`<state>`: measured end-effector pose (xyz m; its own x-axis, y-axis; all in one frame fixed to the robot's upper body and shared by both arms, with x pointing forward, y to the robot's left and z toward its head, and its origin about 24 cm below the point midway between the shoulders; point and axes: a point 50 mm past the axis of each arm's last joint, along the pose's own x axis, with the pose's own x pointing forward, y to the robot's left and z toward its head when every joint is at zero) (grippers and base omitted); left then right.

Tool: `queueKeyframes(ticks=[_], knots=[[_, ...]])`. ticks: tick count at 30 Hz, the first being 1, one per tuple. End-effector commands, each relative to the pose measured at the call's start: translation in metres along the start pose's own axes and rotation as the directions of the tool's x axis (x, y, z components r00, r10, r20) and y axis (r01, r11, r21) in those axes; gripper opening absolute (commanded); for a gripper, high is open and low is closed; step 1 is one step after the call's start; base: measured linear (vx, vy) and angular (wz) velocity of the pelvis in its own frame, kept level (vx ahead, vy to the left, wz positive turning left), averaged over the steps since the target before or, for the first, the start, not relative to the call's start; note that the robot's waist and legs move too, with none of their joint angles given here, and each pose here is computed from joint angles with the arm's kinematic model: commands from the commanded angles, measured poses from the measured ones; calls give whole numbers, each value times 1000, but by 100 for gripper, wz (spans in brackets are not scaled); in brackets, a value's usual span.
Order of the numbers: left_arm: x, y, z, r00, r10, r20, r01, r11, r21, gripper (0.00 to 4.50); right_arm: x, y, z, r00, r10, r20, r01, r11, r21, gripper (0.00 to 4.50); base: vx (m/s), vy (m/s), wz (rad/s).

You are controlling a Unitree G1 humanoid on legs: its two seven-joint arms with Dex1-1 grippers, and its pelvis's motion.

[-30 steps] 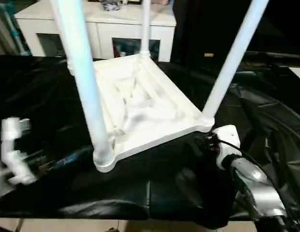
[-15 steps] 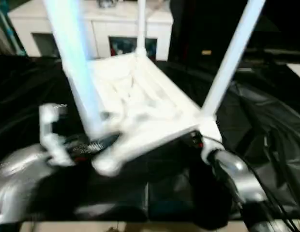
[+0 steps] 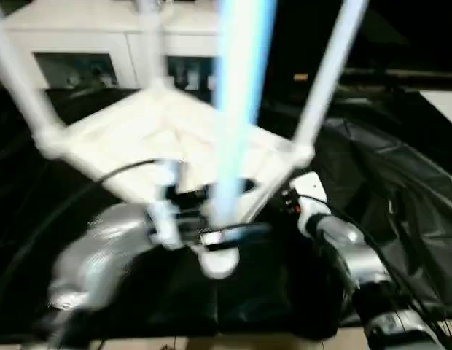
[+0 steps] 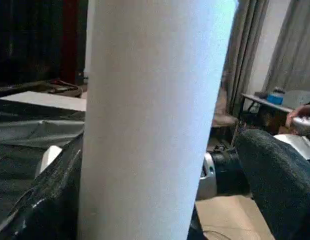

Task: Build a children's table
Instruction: Rotate table base

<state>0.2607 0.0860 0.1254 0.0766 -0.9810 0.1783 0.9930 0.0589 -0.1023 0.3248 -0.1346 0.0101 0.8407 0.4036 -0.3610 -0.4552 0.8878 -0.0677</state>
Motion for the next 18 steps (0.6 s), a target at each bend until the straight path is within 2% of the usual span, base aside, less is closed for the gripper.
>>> queueKeyframes(ticks=[1, 9, 18], knots=[[17, 5, -8, 999, 1, -35, 0, 1000, 22, 445, 9, 18, 13, 995, 85, 44, -83, 996, -41, 310, 0, 0, 0], [39, 15, -11, 999, 11, -31, -9, 998, 58, 445, 12, 20, 14, 992, 108, 58, -106, 994, -37, 310, 0, 0, 0], [66, 25, -18, 999, 41, -36, -37, 995, 96, 445, 12, 26, 17, 974, 207, 92, -204, 978, -42, 310, 0, 0, 0]])
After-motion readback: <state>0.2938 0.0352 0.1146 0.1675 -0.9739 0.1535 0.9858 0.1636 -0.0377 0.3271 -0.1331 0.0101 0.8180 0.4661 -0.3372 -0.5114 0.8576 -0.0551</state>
